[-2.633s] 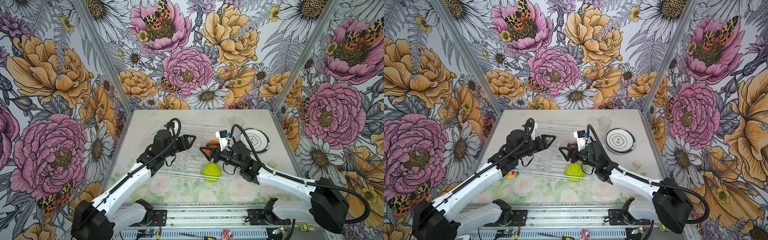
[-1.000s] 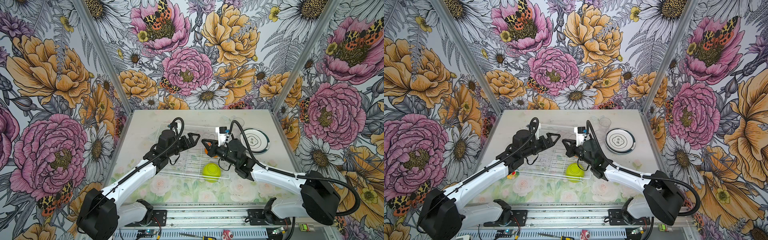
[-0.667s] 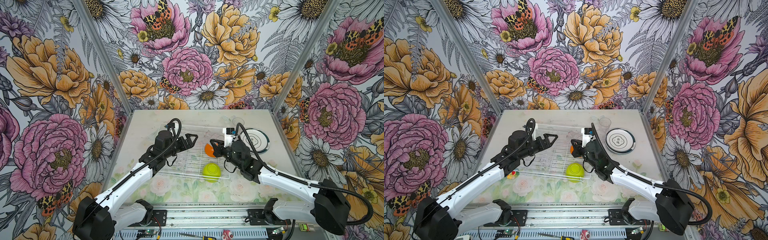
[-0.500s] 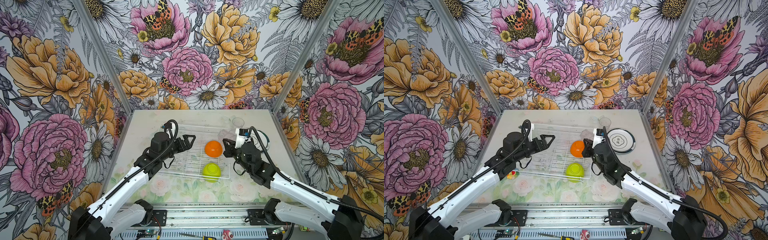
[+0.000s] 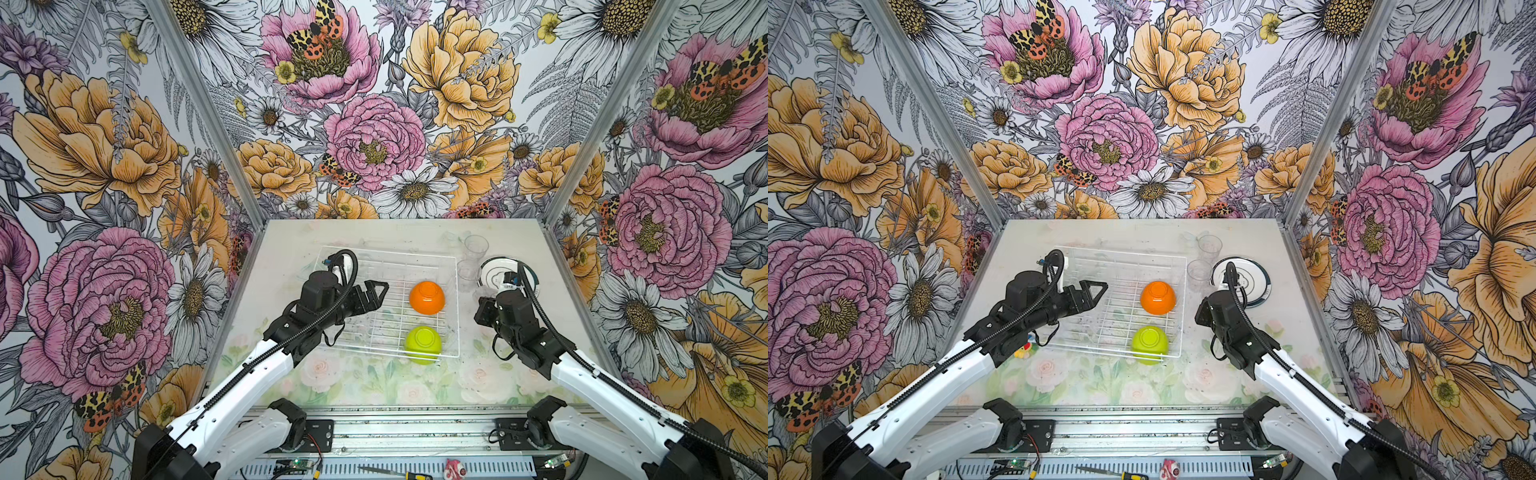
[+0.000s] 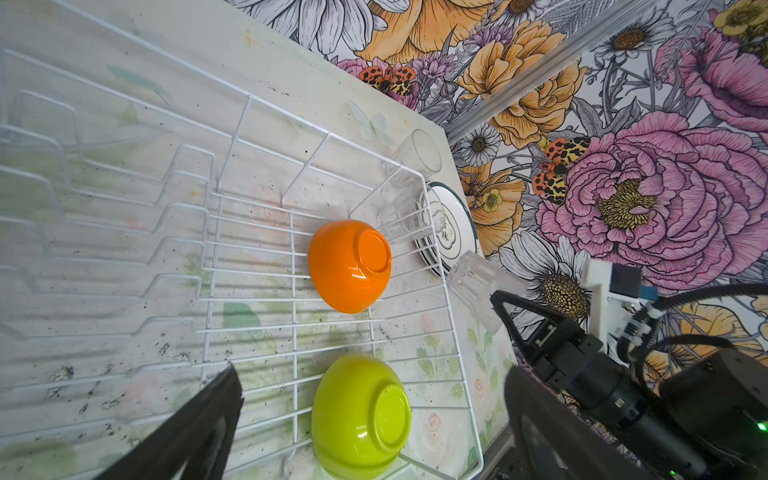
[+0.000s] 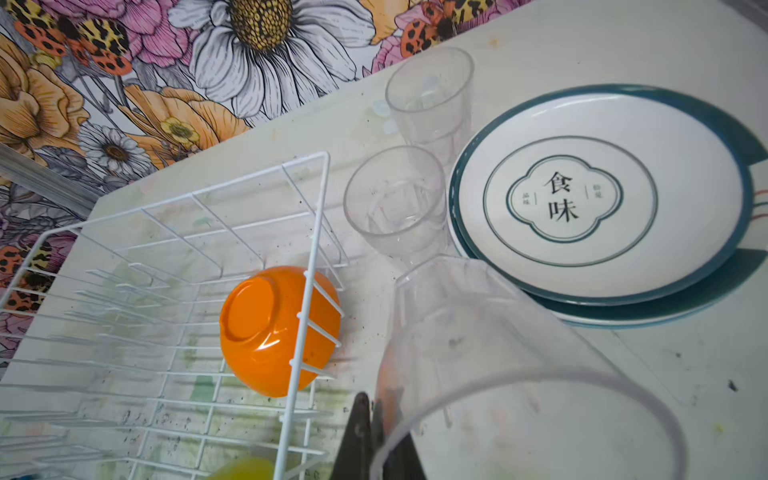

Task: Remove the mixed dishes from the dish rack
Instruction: 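Lower the clear glass onto the table beside the other two glasses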

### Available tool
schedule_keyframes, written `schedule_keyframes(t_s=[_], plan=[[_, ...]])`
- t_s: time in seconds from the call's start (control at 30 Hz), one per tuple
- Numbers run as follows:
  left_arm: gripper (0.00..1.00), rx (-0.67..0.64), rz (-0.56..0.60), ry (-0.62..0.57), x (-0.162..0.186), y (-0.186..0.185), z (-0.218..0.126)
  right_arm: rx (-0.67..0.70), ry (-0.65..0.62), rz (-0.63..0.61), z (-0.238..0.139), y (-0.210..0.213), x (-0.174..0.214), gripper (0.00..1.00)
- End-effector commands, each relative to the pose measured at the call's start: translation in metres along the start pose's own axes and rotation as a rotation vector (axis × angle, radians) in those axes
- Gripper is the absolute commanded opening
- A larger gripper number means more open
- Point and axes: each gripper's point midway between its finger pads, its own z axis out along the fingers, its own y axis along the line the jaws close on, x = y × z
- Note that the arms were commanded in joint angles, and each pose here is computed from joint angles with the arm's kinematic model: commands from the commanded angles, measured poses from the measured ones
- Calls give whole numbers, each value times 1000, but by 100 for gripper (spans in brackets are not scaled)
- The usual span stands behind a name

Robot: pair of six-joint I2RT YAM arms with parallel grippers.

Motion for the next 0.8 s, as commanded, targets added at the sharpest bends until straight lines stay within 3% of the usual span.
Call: schedule_keyframes(t_s=[0.0,0.4,0.77], plan=[[99,-13,30,17,6,0,-1,-64,98,-35,8,17,4,0],[99,-44,35,29,14,6,-5,-105,242,-109,42,43,8,0],[98,-62,47,31,14,9,-5,-37,310,-147,55,39,10,0]])
